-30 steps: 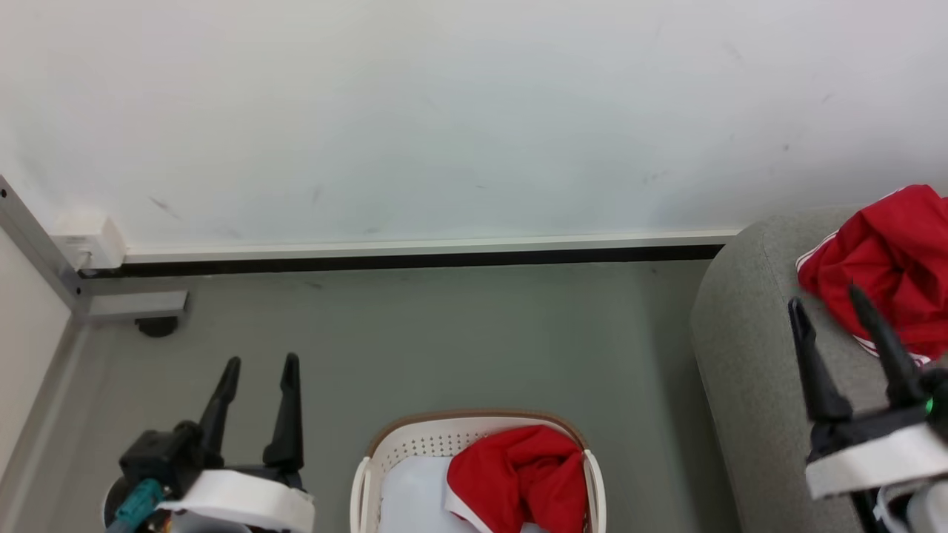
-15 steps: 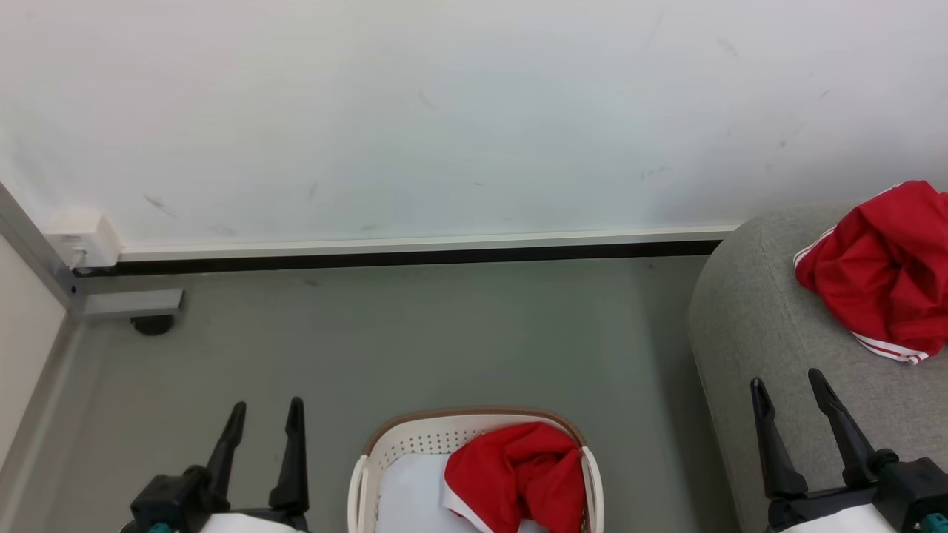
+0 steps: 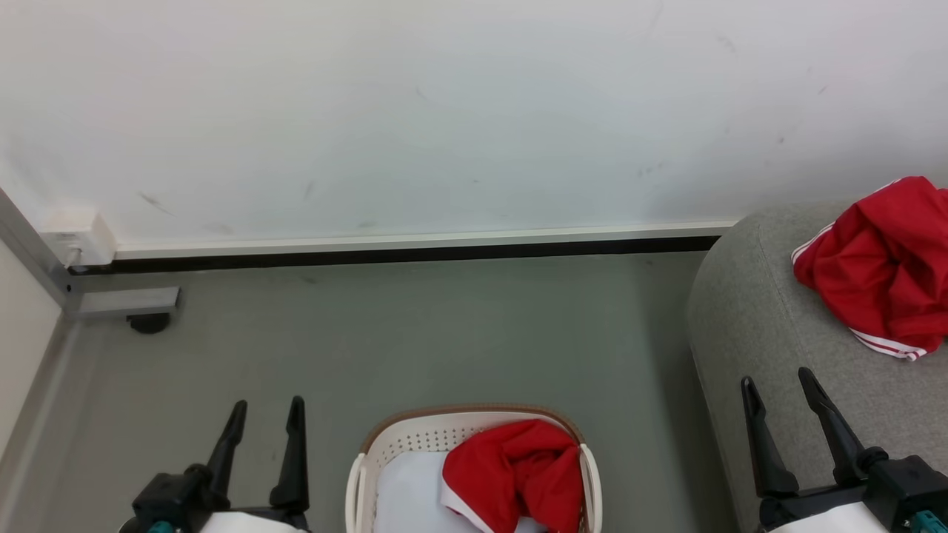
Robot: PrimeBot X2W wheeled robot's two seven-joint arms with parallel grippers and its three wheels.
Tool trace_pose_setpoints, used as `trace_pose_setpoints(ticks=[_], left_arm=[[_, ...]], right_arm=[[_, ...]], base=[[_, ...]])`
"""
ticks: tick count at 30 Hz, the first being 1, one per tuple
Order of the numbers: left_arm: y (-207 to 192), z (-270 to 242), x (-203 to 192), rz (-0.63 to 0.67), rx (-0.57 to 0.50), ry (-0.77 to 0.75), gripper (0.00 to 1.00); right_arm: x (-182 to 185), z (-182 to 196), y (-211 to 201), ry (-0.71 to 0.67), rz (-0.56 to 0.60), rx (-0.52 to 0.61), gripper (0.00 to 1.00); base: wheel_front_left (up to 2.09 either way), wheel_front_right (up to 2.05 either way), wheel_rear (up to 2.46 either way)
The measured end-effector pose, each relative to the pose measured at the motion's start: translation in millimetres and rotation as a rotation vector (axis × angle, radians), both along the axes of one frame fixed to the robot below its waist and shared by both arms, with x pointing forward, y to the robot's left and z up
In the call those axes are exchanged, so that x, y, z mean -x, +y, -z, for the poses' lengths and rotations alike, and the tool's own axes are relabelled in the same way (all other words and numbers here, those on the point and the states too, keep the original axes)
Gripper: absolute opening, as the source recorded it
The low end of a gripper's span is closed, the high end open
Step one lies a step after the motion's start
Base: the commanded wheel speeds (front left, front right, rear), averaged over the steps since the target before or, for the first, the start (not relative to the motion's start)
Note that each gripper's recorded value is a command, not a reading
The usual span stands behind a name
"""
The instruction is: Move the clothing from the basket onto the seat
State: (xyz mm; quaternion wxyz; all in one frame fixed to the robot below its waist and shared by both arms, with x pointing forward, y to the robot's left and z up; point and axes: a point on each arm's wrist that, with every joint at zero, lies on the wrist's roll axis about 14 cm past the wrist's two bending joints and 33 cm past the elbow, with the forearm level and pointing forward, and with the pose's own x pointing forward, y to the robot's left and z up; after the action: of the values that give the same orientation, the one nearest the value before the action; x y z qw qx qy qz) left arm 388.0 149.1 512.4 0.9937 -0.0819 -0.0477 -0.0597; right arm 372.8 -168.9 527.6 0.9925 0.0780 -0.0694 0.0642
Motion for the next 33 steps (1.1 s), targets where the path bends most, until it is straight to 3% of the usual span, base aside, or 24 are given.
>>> trace_pose_setpoints(ticks=[15,25,33], left_arm=[[-12,7,-10,0.038,0.003,0.018,1.0],[-42,24,-35,0.128,0.003,0.058,1.0],[-86,71,-60,0.256,-0.019,0.182,1.0]], right_arm=[[-4,1,-3,0.005,0.011,-0.004,1.0],[-15,3,-21,0.012,0.066,0.0,1.0],[-34,10,-30,0.027,0.086,0.019,1.0]], base=[[0.0,0.0,0.0],[0.0,0.0,0.0],[0.0,0.0,0.0]])
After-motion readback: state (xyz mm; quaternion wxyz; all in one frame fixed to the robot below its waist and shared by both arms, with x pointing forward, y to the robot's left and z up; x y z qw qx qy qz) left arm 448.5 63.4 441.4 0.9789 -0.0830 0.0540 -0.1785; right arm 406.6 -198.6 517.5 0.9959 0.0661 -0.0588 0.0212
